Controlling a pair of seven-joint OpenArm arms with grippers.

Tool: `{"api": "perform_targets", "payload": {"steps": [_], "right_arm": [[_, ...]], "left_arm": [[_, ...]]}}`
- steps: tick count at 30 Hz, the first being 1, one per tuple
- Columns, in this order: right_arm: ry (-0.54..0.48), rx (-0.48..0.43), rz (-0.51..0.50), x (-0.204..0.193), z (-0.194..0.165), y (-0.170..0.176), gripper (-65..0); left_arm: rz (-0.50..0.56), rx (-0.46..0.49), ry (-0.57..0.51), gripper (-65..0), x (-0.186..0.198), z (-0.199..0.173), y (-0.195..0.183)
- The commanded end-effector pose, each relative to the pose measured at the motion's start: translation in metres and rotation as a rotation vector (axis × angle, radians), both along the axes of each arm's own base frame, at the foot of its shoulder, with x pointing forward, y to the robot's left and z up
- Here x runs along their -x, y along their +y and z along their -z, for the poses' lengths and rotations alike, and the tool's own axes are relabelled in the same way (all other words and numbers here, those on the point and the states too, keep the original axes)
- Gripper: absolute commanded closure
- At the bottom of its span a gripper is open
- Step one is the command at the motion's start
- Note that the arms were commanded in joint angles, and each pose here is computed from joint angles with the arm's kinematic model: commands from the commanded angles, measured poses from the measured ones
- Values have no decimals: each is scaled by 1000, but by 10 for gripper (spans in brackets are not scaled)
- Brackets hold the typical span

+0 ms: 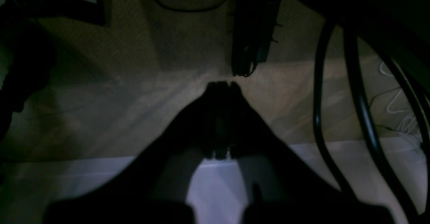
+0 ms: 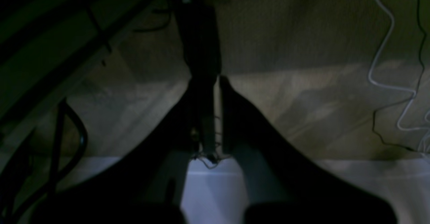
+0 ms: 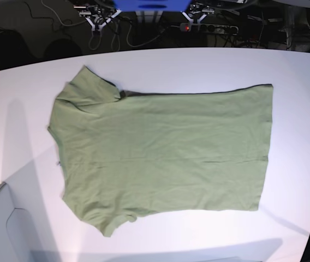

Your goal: Fold the T-shirt properly

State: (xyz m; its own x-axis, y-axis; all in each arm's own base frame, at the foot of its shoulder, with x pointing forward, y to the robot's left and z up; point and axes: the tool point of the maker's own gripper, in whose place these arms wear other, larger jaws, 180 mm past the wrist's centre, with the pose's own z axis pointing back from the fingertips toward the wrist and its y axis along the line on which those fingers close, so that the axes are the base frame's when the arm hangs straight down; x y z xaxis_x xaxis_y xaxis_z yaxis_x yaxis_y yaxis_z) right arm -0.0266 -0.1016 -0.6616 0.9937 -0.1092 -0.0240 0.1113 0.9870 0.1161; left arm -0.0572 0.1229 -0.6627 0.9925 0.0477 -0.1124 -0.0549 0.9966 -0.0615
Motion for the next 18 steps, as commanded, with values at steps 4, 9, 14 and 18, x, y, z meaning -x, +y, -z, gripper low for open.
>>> {"api": "perform_targets", "payload": {"steps": [4,9,14,18], "right_arm": [[-9,-26,-10,1,-2,4,-4],[2,-26,-12,8,-2,4,-4],[46,-25,-19,18,-2,3,-1],[103,-31,-29,27,-4,4,-1]], "left_arm": [[-1,0,25,-2,14,-1,0],[1,-1,7,-2,17,-2,0],[3,1,-39,-2,13,-4,0],[4,13,-36,-1,22,-6,-7]]}}
